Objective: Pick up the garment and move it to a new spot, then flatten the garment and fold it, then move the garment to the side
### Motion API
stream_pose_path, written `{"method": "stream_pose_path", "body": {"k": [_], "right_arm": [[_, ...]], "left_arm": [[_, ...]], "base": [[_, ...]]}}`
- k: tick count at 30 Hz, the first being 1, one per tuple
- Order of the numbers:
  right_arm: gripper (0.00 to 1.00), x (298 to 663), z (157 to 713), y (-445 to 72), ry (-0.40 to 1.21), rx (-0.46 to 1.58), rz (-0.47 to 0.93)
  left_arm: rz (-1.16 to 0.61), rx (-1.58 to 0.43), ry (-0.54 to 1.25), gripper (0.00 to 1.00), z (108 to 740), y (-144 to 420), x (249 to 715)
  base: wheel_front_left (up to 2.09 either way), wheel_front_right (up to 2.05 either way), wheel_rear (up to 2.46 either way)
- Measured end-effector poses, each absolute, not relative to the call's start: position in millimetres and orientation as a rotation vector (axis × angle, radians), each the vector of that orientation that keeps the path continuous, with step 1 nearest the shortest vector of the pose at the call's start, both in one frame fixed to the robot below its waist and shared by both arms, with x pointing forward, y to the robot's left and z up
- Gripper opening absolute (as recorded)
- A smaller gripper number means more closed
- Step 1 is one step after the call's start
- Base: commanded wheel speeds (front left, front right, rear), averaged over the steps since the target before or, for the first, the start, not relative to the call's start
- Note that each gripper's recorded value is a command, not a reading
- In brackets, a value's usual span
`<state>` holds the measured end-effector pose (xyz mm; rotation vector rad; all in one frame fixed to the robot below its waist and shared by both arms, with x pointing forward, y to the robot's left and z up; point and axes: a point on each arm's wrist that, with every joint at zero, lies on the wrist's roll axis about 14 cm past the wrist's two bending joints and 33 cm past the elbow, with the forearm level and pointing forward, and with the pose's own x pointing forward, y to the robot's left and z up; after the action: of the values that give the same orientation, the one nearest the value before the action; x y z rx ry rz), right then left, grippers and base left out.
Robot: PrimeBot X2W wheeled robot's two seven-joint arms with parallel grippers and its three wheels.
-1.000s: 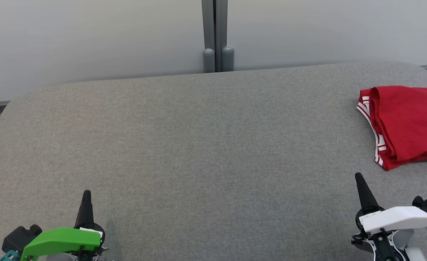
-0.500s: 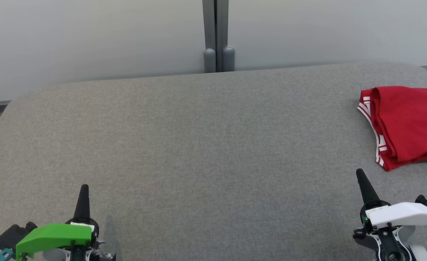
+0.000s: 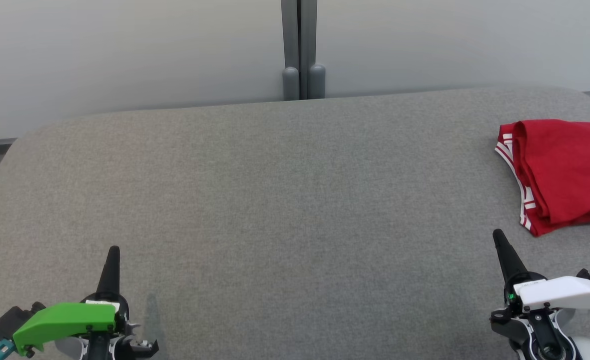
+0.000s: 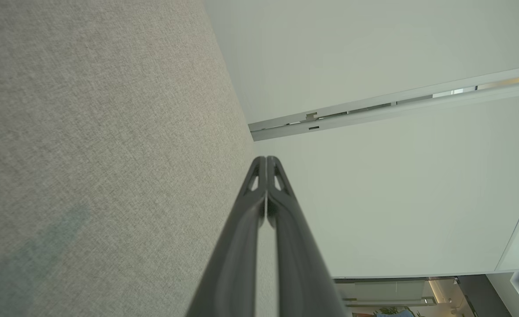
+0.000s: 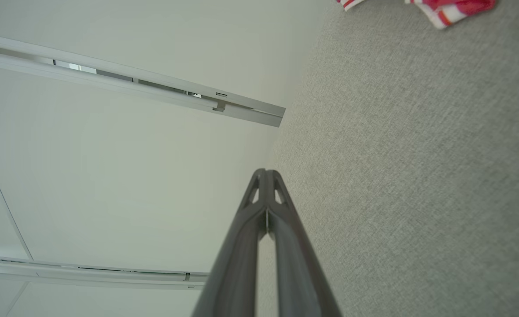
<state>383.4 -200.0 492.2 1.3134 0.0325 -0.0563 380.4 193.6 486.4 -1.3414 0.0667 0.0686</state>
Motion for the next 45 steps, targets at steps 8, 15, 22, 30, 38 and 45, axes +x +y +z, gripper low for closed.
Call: {"method": "stream_pose_path", "body": {"k": [8,15,22,30,38,45], "right_arm": [[0.00,385.2,495.6,-199.8,0.026,1.379,-0.045],[0.00,386.9,499.0,-199.7,0.019,1.431,-0.034],[0.00,388.1,501.8,-199.7,0.013,1.481,-0.024],[0.00,388.9,504.2,-199.3,0.009,1.536,-0.012],[0.00,390.2,507.5,-199.3,0.002,1.576,0.000],[0.00,390.2,507.5,-199.3,0.002,1.576,0.000]], "left_arm": [[0.057,-1.401,0.052,0.00,491.9,195.2,382.6],[0.045,-1.449,0.045,0.00,496.0,195.7,384.0],[0.032,-1.490,0.032,0.00,501.1,196.6,386.1],[0.019,-1.540,0.020,0.00,505.2,198.2,386.9],[0.006,-1.576,0.006,0.00,510.2,199.4,388.7],[0.006,-1.576,0.006,0.00,510.3,199.4,388.8]], "base": [[0.00,0.00,0.00],[0.00,0.00,0.00],[0.00,0.00,0.00],[0.00,0.00,0.00],[0.00,0.00,0.00],[0.00,0.00,0.00]]}}
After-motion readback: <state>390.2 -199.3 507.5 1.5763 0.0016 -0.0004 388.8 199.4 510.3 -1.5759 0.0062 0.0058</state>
